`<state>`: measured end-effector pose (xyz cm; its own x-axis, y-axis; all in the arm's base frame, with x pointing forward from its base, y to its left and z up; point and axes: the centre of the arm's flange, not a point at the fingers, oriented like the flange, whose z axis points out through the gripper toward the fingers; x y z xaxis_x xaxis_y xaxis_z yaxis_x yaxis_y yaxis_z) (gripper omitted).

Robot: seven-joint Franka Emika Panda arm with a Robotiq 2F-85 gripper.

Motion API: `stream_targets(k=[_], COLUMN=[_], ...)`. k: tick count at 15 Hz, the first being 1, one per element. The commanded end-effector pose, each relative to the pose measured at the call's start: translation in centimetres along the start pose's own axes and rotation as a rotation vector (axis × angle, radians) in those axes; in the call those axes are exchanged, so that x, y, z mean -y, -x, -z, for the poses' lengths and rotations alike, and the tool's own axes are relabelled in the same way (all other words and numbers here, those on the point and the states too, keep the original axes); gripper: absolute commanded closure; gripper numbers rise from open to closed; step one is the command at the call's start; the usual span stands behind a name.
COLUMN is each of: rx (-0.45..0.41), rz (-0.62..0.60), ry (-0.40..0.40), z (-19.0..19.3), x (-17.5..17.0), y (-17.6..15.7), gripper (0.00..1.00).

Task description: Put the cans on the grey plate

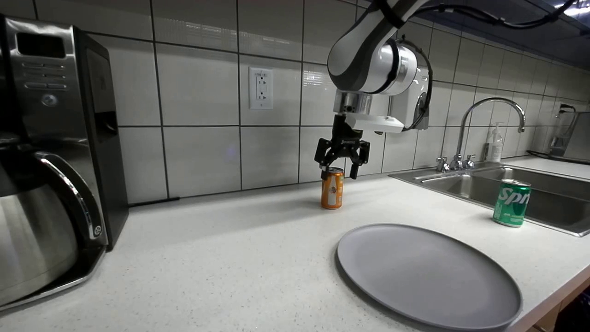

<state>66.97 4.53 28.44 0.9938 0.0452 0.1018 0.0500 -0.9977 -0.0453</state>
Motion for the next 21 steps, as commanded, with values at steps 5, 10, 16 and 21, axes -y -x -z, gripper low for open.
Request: stream_targets(k=[5, 10, 16, 21], rx=[0.046, 0.06, 0.065, 0.065], rz=[0.029, 0.067, 0.076, 0.077], ry=[0.055, 0.07, 0.07, 0.072], z=[-0.8, -1.3, -1.6, -1.5], x=[0.1, 1.3, 1.8, 1.8], y=[-3.1, -3.7, -4.0, -3.8], gripper=[0.0, 0.0, 0.0, 0.42])
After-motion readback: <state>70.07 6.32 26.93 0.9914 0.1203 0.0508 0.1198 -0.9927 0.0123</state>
